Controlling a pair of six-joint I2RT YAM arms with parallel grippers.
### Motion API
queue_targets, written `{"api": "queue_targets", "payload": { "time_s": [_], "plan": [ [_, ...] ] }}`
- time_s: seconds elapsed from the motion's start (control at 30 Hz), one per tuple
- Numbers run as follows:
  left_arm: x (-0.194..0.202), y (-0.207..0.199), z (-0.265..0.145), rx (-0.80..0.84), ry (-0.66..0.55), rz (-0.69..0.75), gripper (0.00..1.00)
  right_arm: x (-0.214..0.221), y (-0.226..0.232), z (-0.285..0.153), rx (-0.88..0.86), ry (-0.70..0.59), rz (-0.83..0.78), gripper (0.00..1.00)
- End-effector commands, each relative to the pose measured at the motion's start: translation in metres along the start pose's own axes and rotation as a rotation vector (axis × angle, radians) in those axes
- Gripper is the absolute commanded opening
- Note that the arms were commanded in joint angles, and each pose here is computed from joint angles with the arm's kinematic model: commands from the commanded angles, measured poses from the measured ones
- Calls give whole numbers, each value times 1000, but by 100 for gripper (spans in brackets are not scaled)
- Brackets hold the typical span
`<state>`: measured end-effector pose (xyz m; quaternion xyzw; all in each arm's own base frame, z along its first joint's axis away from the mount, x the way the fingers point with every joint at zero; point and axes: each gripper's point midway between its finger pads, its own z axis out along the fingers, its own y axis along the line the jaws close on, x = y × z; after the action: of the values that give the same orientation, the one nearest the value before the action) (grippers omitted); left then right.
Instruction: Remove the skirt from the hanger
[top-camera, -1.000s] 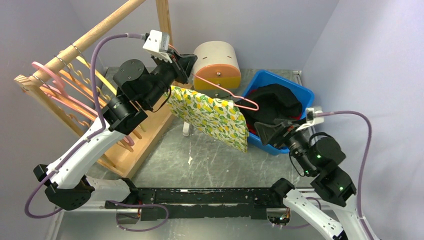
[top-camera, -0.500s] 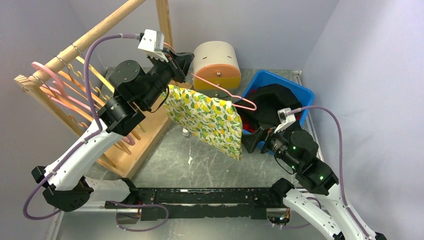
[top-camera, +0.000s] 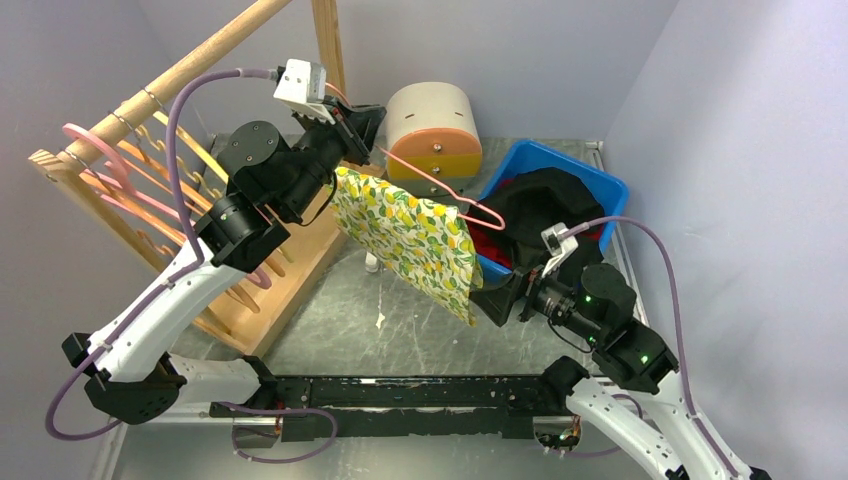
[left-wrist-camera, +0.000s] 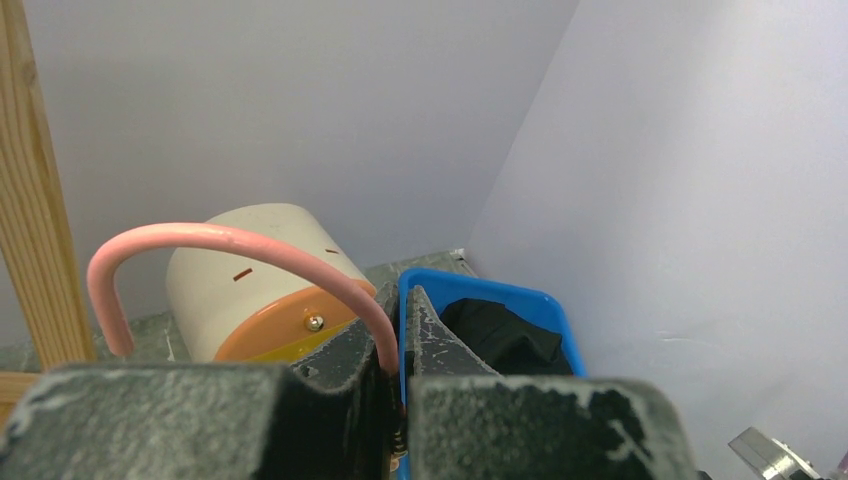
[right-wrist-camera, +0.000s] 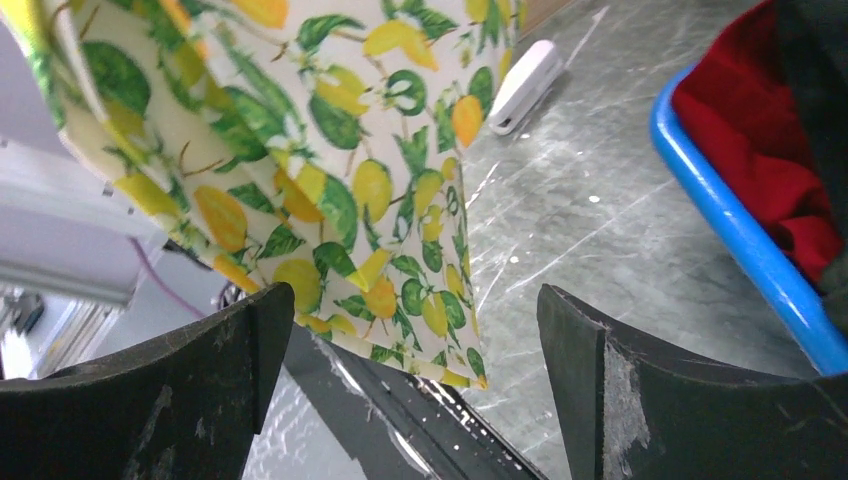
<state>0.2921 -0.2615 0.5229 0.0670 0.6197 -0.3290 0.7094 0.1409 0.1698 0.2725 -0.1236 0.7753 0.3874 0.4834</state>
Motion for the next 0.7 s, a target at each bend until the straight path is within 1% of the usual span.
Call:
{"api": "queue_targets", "payload": {
  "time_s": [0.0,0.13,0.2,0.4,0.53,0.67],
  "plan": [
    [-27,-3,-5,5,-82,-32,7,7,23,-1,-144,61,-62,94],
    [-27,-4,-6,11,-84,-36,7,12,28,3,-183,96,-90,91],
    [-29,-4,-6,11,-89,-39,7,12,31,6,-203,98,-85,87],
    [-32,-4,-8,6,-93,-38,7,14,40,14,-280,64,-54,80],
    [-32,-1,-8,-6,-92,-29,7,18,34,13,-244,82,-54,79],
    [-32,1,-9,-15,-97,-26,7,14,33,5,-218,91,-64,82]
  ]
}}
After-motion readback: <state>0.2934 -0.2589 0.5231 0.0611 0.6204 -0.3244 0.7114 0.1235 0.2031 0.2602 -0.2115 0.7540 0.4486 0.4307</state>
